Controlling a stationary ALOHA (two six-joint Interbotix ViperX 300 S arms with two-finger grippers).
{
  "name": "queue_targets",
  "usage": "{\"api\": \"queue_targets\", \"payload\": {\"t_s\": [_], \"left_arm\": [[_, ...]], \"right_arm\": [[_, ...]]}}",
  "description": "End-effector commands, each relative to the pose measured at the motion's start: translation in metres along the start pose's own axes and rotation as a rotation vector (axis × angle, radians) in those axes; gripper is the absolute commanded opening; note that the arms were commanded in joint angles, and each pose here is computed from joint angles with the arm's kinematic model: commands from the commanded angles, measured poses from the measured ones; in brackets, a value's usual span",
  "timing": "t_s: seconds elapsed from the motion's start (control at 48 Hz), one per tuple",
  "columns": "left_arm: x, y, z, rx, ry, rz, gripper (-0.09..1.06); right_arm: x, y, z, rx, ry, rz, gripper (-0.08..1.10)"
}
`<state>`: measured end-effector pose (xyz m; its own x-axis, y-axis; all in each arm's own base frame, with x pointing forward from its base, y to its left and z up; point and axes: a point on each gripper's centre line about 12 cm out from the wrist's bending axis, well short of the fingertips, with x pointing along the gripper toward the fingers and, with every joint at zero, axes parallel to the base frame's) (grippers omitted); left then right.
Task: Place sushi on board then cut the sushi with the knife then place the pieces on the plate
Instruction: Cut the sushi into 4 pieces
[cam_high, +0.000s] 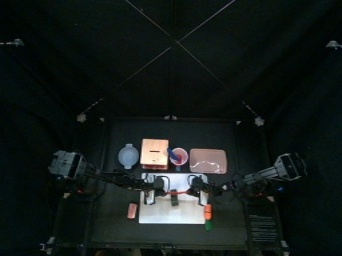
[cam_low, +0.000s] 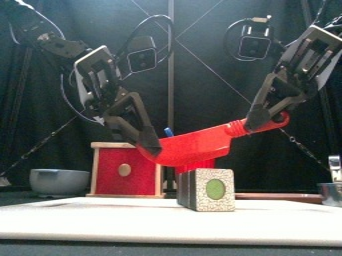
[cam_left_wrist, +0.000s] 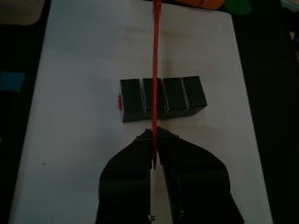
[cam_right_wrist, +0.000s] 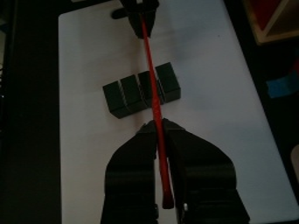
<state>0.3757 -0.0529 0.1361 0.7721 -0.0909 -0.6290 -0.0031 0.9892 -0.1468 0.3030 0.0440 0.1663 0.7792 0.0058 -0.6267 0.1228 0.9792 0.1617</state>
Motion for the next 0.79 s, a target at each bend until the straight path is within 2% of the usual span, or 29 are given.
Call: {"api": "queue_targets", "payload": {"t_s": [0.021,0.396,0.667,0.792], "left_arm": [[-0.001,-0.003,0.013,-0.003,-0.027,-0.008,0.45],[0.0,-0.003,0.012,-0.007,-0.024,-0.007,0.45],[0.0,-0.005,0.013,-0.005,-0.024,-0.012,0.45],[0.0,-0.008,0.012,-0.012,-0.022,-0.016,0.45]], "right_arm": [[0.001,-0.006,0.004,0.024,-0.01,-0.019,0.34],[0.004,-0.015,0.003,0.07,0.004,-0.043,0.34],[0.004,-0.015,0.0,0.084,0.014,-0.044,0.34],[0.004,-0.014,0.002,0.084,0.009,-0.04,0.34]]}}
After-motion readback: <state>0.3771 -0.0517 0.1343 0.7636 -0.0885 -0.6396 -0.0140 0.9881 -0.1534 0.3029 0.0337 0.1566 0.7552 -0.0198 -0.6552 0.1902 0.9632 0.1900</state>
